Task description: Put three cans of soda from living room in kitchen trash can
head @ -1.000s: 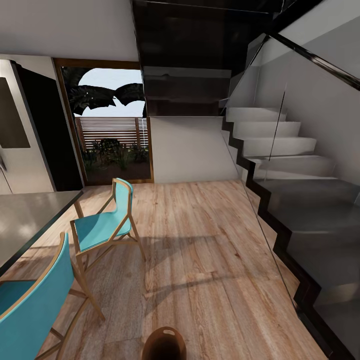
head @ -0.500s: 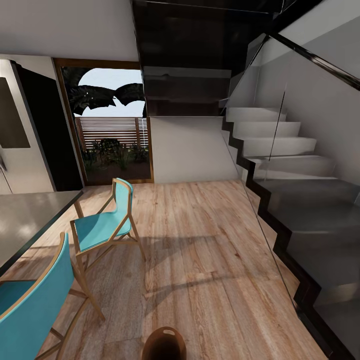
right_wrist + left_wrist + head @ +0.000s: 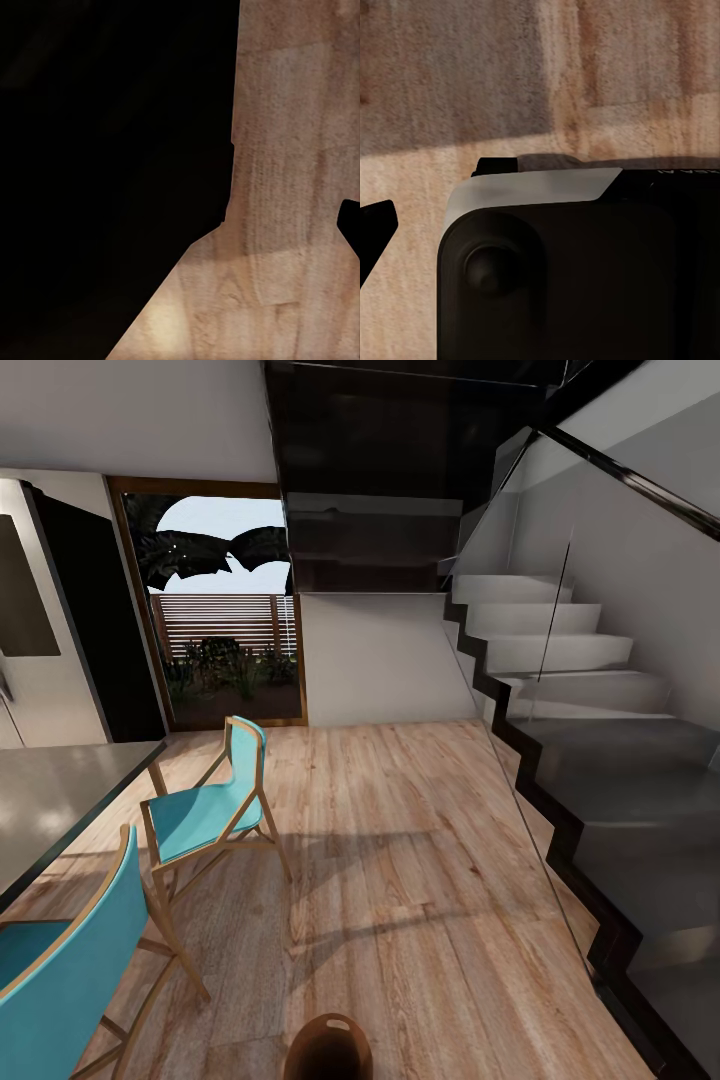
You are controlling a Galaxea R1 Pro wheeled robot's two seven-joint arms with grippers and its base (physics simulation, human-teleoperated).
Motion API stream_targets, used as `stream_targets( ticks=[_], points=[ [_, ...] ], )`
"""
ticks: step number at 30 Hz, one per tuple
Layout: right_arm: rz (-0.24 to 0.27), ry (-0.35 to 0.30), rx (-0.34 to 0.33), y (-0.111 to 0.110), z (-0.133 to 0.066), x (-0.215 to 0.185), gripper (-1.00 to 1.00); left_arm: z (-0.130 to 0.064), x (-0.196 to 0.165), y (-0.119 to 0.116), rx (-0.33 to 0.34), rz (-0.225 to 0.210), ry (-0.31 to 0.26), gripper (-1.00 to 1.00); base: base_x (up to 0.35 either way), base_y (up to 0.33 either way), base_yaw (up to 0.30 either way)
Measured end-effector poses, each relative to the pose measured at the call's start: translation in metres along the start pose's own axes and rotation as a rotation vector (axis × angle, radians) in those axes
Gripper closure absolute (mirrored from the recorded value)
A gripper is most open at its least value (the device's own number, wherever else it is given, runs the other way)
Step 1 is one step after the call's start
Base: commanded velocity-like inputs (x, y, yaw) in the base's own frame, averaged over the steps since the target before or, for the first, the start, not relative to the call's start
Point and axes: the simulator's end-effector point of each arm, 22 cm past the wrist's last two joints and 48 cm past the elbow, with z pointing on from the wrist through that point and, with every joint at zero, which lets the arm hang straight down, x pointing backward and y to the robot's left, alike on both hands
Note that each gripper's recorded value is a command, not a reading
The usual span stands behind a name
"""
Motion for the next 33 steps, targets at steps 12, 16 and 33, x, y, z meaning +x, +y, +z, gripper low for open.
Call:
stream_targets(
  ticks=[12,16,33],
  points=[
    [0.0,0.0,0.0,0.0,0.0,0.0,-1.0,0.0,0.0,0.0,0.0,0.0,0.0,-1.0,0.0,0.0,0.0],
    [0.0,0.0,0.0,0.0,0.0,0.0,-1.0,0.0,0.0,0.0,0.0,0.0,0.0,-1.0,0.0,0.0,0.0],
    [0.0,0.0,0.0,0.0,0.0,0.0,-1.0,0.0,0.0,0.0,0.0,0.0,0.0,-1.0,0.0,0.0,0.0]
  ],
)
